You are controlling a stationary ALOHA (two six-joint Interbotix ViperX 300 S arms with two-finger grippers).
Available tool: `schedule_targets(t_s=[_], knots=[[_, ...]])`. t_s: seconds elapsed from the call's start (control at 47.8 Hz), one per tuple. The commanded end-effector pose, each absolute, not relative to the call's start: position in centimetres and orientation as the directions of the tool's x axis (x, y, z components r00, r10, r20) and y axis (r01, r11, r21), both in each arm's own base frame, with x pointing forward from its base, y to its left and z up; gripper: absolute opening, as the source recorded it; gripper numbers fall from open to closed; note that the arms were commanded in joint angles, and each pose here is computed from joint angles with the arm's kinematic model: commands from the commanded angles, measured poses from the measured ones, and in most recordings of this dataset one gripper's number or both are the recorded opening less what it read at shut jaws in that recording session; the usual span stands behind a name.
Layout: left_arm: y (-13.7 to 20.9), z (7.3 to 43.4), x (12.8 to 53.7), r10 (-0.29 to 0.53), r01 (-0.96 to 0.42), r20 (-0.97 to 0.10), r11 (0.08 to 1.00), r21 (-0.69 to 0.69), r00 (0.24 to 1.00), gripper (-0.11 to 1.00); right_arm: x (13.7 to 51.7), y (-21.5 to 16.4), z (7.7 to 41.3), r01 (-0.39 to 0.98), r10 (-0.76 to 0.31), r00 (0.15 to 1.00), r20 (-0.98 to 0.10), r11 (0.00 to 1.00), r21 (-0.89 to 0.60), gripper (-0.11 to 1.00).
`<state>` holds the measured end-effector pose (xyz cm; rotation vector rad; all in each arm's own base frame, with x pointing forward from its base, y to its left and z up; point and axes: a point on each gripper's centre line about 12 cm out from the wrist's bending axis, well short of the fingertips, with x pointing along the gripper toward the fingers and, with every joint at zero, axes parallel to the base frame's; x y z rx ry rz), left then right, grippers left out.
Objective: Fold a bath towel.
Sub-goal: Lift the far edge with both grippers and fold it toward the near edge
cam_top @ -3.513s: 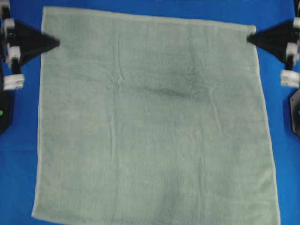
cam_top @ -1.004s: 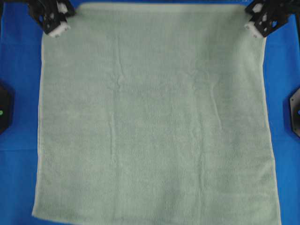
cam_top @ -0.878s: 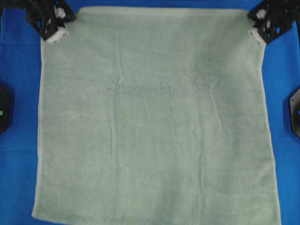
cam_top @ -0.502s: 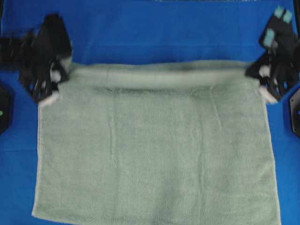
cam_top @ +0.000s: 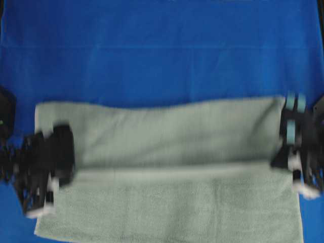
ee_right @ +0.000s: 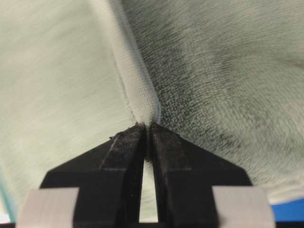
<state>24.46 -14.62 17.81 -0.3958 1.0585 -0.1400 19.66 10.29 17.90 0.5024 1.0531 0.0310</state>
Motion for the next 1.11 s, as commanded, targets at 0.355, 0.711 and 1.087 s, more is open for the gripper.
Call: schedule_targets(t_s=[0.355, 0.711, 1.087], knots=[[-24.4, 17.9, 26.7, -0.399, 0.089, -0.811, 0.912, -0.401, 0.428, 0.06, 21.4, 19.4, 16.4, 0.08, 0.394, 0.437, -0.809, 0.878, 0.471, 0.07], [-24.7, 15.1, 27.4, -0.356, 0.063, -0.851, 0.931, -0.361, 0.387, 0.07, 22.3, 20.1, 14.8, 0.104, 0.367, 0.411, -0.835, 0.891, 0.442, 0.07], [-26.2, 15.6, 26.7, -0.393, 0.115, -0.831, 0.918, -0.38, 0.394, 0.74, 23.7, 23.3, 15.6, 0.106, 0.404, 0.412, -0.817, 0.869, 0.483, 0.28]])
